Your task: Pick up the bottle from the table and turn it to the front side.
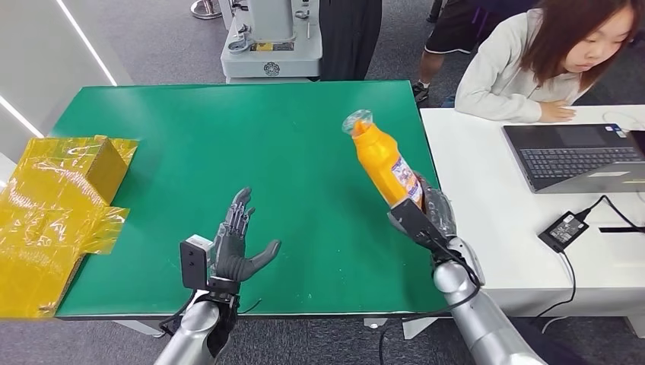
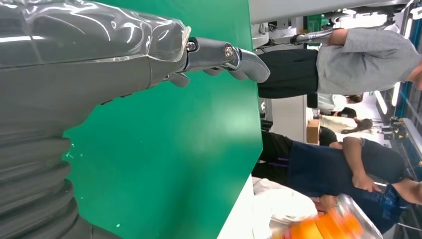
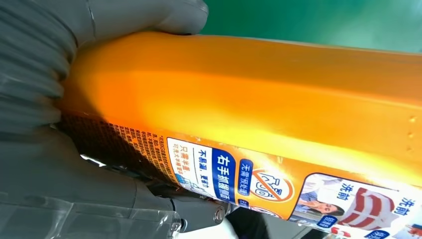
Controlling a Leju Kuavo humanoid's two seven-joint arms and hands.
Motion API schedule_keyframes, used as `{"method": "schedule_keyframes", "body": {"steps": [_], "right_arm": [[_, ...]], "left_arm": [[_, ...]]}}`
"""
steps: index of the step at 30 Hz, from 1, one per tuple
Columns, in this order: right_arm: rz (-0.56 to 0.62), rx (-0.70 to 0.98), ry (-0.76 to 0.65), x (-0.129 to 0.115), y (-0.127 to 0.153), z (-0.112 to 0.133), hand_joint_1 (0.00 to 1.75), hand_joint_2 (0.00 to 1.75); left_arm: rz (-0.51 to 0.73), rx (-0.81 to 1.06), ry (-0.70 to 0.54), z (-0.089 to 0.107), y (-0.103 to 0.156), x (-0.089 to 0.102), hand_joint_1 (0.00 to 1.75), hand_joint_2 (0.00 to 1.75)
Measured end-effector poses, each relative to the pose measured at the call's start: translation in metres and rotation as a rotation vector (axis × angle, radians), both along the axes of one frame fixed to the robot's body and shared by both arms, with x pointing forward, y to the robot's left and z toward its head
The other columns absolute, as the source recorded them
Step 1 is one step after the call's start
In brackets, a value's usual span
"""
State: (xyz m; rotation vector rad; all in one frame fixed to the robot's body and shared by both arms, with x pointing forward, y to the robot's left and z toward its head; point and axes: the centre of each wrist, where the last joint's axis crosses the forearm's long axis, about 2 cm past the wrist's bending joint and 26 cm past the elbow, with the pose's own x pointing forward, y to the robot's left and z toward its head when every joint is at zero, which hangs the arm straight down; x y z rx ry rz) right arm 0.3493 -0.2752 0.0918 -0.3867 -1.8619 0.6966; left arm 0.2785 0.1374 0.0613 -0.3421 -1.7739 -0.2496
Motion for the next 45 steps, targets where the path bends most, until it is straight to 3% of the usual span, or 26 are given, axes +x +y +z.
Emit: {"method": "schedule_keyframes", "body": {"steps": [9,16,27,35,45], "right_arm": [[-0.060,0.096,-0.130,-0.030,-0.015,-0.002,1.75,1.75],[-0.049,0.131,-0.206,-0.040,-0.014,0.003,1.75,1.75],[-0.004,0.152,-0.269,-0.032,0.017,0.019,1.75,1.75],[0.042,0.170,-0.283,-0.016,0.039,0.035,1.75,1.75],[0.084,0.175,-0.290,-0.006,0.061,0.046,1.75,1.75]], "left_arm": [[-0.046,-0.006,-0.010,0.008,0.002,0.009,0.00,1.75],[-0.108,-0.021,-0.070,0.032,0.001,0.035,0.00,1.75],[-0.193,-0.074,-0.128,0.072,-0.017,0.065,0.00,1.75],[-0.322,-0.106,-0.128,0.090,-0.040,0.068,0.00,1.75],[-0.318,-0.123,-0.143,0.101,-0.048,0.071,0.00,1.75]]}}
